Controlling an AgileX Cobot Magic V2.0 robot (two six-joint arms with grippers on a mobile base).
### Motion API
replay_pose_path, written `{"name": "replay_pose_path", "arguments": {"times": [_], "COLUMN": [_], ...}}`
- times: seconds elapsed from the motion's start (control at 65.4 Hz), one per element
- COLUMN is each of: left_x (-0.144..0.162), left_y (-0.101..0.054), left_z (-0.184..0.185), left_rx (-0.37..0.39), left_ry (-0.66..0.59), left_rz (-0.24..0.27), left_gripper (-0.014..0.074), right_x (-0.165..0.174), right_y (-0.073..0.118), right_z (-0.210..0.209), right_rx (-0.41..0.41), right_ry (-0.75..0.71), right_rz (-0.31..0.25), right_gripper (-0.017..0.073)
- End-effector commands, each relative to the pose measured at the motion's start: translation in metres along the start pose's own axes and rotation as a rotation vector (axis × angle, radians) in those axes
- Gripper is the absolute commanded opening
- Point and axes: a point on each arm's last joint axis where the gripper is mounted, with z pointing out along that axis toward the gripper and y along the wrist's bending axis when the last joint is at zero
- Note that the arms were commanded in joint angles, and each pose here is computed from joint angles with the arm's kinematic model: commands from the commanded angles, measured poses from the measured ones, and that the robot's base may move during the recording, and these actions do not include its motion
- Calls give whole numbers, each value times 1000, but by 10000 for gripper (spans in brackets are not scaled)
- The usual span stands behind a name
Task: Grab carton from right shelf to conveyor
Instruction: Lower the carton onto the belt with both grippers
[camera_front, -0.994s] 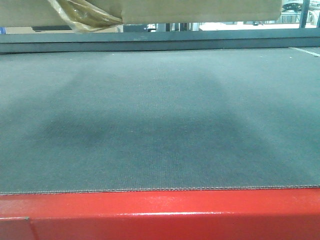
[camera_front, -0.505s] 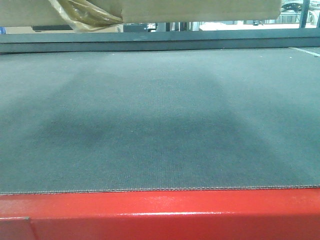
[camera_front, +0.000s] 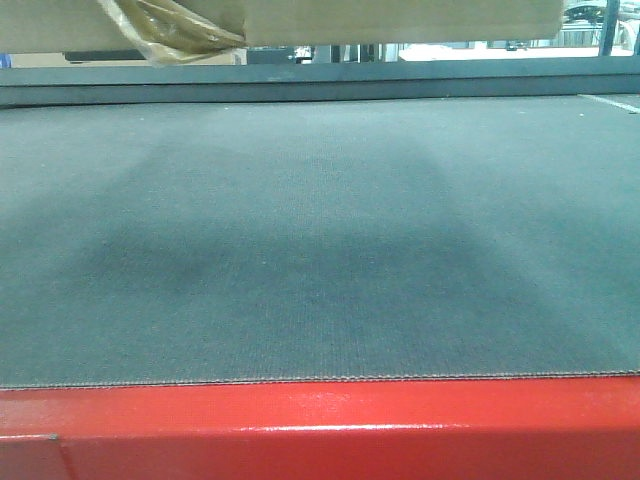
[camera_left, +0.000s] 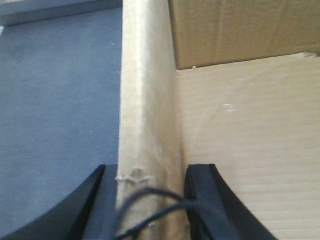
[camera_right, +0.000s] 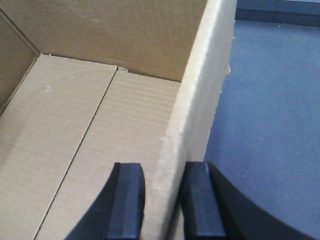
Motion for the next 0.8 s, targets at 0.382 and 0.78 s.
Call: {"name": "replay_pose_path", "arguments": {"times": [0.382, 0.78], "left_x": [23, 49], "left_y": [-46, -80], "left_z": [81, 151], "left_rx": [92, 104], "left_ry": [221, 309], "left_rz": [57, 104], "left_gripper": [-16, 267], "right_x": [17, 55], "right_y": [-44, -52], "right_z": [107, 190], "right_rx": [130, 146], "right_ry": [179, 345], "right_rz": [33, 32], "right_gripper": [-63, 286]}}
